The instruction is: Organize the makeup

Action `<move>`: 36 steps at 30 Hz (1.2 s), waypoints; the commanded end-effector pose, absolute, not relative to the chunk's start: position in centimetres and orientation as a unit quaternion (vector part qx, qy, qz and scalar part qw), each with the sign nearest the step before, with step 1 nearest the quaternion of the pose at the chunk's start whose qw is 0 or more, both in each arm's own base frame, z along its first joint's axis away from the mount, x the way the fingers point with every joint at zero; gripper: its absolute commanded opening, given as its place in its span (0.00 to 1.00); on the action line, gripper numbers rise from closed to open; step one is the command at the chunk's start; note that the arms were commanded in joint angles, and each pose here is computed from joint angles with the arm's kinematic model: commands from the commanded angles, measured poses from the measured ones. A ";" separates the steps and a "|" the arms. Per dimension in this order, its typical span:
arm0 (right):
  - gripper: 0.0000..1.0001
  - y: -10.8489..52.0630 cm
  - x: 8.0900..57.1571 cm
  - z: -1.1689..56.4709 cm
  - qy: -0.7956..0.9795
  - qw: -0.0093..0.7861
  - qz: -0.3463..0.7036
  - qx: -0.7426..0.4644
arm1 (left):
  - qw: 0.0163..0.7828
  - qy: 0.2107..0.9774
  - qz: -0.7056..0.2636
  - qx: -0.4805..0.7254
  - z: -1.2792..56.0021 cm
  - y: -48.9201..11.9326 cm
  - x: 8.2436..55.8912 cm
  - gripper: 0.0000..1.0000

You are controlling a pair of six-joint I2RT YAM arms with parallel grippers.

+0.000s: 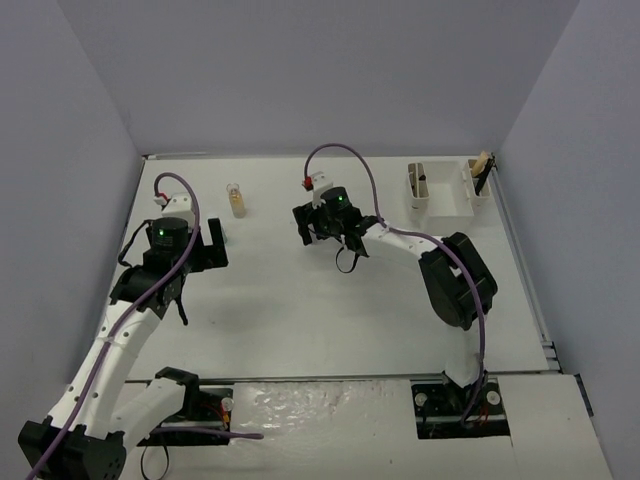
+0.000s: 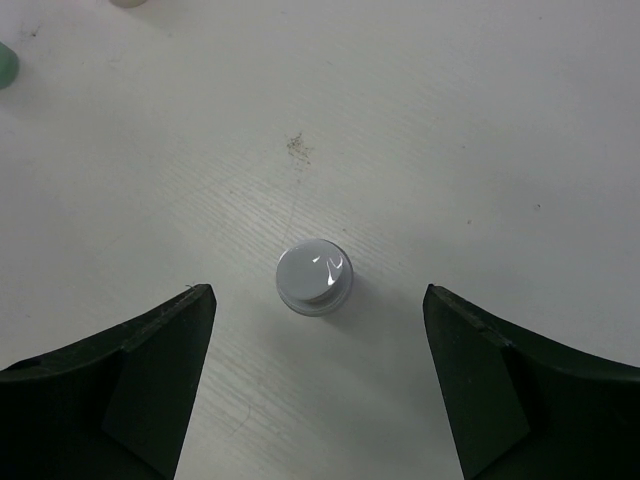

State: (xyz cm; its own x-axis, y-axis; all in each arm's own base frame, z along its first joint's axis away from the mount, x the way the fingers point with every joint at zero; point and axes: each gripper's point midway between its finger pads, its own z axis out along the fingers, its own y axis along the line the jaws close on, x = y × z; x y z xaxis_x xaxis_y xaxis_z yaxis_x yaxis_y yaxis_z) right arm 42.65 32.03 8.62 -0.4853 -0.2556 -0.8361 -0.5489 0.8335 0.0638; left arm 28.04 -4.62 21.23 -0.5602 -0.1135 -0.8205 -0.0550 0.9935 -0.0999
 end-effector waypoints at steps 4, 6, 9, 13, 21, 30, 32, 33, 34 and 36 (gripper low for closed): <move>0.67 34.3 45.6 12.4 0.798 0.528 0.191 -0.220 | 0.490 0.868 -0.039 -0.061 22.8 -4.4 28.8 0.97; 0.62 34.5 45.6 12.0 0.797 0.528 0.192 -0.221 | 0.491 0.868 -0.040 -0.061 22.9 -4.4 28.8 0.97; 0.56 34.6 45.7 11.5 0.798 0.526 0.192 -0.223 | 0.491 0.868 -0.041 -0.062 22.9 -4.4 28.8 0.97; 0.42 34.7 45.8 11.5 0.796 0.529 0.193 -0.223 | 0.490 0.869 -0.042 -0.062 22.8 -4.4 28.8 0.97; 0.00 33.2 45.5 14.3 0.784 0.556 0.176 -0.214 | 0.489 0.869 -0.046 -0.062 22.8 -4.5 28.8 0.97; 0.00 21.7 46.9 27.1 0.755 0.637 0.090 -0.125 | 0.488 0.869 -0.050 -0.060 22.7 -4.6 28.8 0.97; 0.00 16.9 47.8 28.8 0.755 0.648 0.053 -0.083 | 0.490 0.868 -0.051 -0.061 22.9 -4.6 28.8 0.97; 0.00 15.1 48.2 29.7 0.753 0.654 0.042 -0.064 | 0.489 0.869 -0.051 -0.062 22.8 -4.6 28.8 0.97; 0.00 13.2 48.4 30.6 0.750 0.659 0.031 -0.045 | 0.489 0.869 -0.050 -0.062 22.8 -4.5 28.7 0.97; 0.00 9.0 49.4 31.2 0.751 0.660 0.021 -0.002 | 0.490 0.868 -0.051 -0.062 22.9 -4.5 28.7 0.97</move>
